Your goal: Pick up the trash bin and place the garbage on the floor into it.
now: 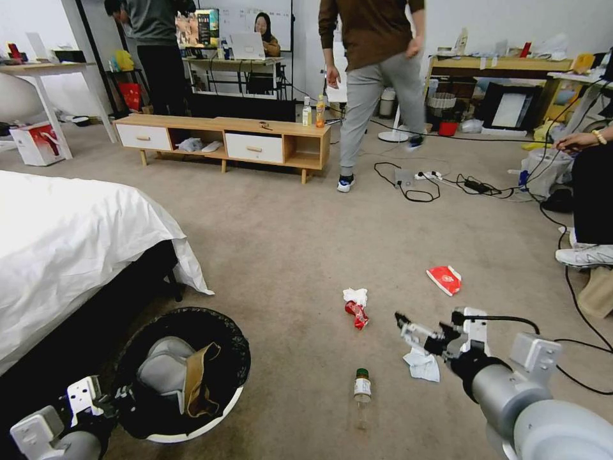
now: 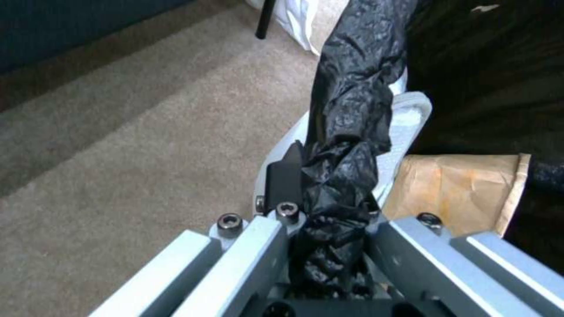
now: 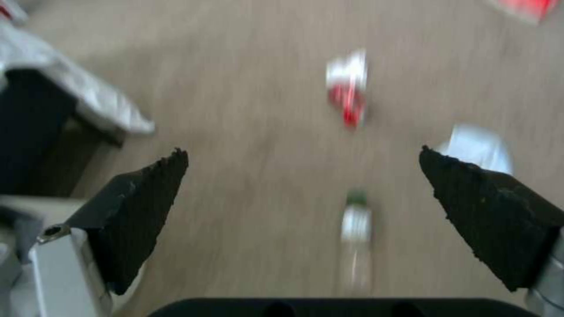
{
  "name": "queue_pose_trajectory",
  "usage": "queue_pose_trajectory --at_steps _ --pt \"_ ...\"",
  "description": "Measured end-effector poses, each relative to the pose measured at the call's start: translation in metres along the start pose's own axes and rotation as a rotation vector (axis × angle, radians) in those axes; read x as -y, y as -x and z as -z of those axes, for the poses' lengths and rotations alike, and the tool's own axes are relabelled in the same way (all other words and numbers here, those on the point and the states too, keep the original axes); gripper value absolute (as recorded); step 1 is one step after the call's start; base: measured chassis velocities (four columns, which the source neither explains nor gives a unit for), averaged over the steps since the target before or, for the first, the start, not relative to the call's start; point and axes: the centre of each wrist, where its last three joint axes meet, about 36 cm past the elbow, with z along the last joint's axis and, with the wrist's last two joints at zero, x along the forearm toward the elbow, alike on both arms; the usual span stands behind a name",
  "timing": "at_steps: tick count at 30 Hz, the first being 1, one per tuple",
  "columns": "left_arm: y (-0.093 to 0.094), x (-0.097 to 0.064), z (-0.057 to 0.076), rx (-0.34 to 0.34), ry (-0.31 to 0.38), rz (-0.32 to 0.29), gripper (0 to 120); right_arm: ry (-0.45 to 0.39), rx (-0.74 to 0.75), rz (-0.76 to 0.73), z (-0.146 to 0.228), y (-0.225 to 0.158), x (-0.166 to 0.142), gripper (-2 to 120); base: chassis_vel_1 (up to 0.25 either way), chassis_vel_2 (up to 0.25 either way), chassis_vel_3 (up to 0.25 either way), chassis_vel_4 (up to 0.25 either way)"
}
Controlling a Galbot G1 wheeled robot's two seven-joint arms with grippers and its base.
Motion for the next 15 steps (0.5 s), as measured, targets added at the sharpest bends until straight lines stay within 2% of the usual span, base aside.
queue_pose_trajectory --at_steps 5,15 --pt "0.005 -0.002 -0.001 -0.013 0.012 0.000 1 0.039 -0.090 0.020 -0.004 0.003 -0.003 100 0.000 0.000 0.000 0.000" --pt "0.006 -0.005 -0.004 -0.020 0.017 0.016 1 0.063 -0.240 -0.014 -0.026 0.053 -0.007 100 0.000 0.000 0.000 0.000"
